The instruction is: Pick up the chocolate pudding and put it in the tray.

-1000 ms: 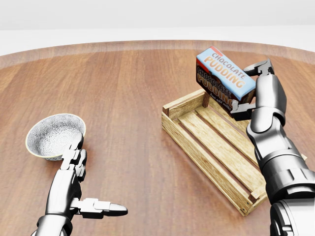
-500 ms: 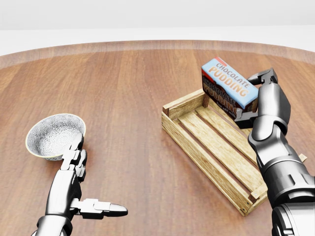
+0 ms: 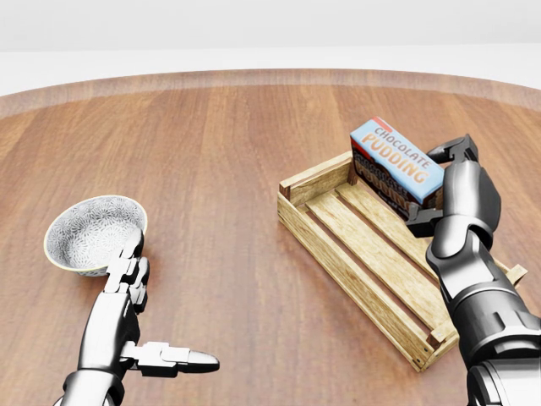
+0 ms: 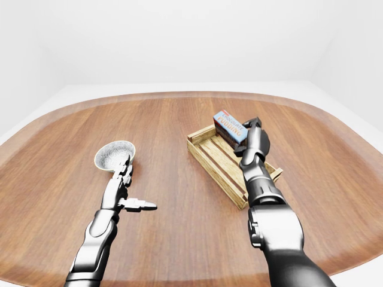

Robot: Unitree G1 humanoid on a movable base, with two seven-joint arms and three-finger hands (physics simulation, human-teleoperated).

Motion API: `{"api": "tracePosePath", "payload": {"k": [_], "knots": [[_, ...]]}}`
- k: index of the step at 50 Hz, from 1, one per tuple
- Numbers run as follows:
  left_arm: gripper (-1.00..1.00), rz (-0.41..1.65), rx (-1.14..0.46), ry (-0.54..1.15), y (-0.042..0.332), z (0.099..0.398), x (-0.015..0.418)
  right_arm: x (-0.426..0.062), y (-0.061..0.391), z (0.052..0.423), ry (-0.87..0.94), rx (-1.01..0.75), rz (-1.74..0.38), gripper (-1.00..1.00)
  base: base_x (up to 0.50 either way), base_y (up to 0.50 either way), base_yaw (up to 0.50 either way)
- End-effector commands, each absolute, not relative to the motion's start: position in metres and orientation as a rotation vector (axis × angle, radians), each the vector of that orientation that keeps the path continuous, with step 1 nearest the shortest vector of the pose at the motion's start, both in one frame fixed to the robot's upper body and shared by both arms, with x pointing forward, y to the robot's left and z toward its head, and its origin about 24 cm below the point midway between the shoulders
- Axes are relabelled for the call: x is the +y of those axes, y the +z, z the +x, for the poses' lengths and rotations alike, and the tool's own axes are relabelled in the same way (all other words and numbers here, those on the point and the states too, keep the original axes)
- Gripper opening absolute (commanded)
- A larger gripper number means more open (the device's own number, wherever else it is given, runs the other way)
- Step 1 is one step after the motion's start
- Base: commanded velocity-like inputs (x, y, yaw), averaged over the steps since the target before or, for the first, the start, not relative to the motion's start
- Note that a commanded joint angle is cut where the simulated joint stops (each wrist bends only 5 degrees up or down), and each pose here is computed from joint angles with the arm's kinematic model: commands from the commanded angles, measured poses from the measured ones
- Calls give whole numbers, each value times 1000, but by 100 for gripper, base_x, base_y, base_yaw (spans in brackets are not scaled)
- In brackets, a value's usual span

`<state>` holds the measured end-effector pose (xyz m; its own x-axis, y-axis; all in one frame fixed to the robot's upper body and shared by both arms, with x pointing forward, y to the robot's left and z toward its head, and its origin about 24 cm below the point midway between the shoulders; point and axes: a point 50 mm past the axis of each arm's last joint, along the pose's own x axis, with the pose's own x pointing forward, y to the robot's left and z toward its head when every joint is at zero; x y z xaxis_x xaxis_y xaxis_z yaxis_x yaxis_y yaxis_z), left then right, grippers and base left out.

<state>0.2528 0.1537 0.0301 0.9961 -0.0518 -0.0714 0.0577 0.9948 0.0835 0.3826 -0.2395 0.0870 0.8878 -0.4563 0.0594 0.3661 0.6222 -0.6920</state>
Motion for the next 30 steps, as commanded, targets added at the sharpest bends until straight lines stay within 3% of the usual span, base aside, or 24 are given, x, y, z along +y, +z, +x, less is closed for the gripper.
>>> {"api": "tracePosePath", "payload": {"k": [1,30], "knots": [[100,51,75,-65,31,252,153,-243,82,379,-505,133,-779,-100,0,0,0],[100,49,78,-60,31,253,154,-245,66,371,-492,171,-823,-100,0,0,0]]}}
